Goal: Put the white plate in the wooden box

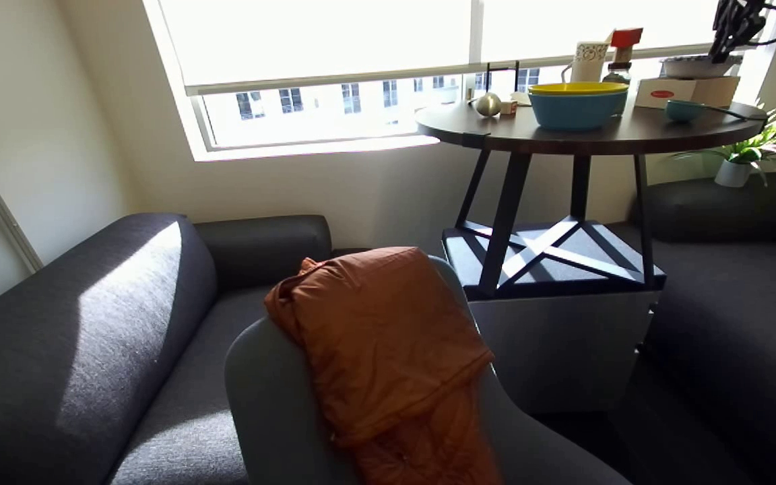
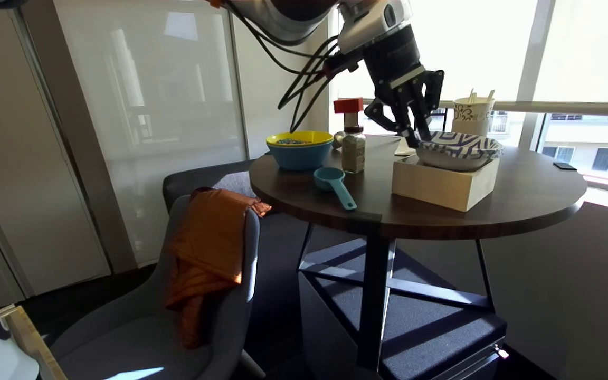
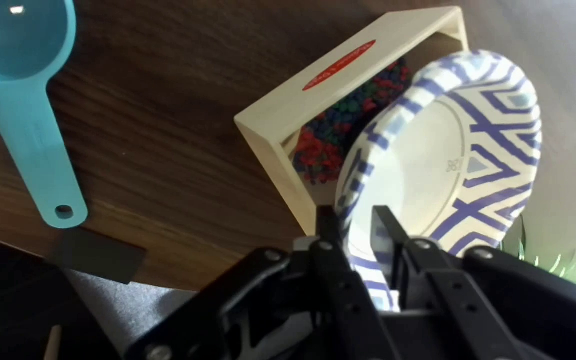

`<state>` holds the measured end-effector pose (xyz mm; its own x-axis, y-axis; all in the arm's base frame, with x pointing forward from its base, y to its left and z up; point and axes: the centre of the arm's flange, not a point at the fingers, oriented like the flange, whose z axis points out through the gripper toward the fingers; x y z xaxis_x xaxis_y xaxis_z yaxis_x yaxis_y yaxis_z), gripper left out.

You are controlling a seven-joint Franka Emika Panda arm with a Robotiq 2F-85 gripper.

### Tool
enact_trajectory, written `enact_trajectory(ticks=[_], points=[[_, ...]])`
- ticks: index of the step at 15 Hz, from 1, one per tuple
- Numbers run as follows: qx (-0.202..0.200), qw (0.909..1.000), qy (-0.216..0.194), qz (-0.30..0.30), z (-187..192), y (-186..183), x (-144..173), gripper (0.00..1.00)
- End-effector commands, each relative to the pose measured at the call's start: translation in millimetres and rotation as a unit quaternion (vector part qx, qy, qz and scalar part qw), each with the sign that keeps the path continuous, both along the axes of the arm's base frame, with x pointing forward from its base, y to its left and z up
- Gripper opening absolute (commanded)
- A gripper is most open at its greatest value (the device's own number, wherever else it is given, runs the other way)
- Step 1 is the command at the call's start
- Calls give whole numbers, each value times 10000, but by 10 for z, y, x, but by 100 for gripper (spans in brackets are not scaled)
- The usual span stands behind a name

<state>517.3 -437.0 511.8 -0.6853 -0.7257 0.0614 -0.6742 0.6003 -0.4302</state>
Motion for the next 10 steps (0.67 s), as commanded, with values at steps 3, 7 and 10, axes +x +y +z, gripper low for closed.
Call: enact_trajectory(ticks=[3,7,10], points=[[-91,9972,479,570,357,164,-136,70],[-214,9831,377,1778,890,362,-633,97],[-549,9653,302,2536,1201,429,-980,100]])
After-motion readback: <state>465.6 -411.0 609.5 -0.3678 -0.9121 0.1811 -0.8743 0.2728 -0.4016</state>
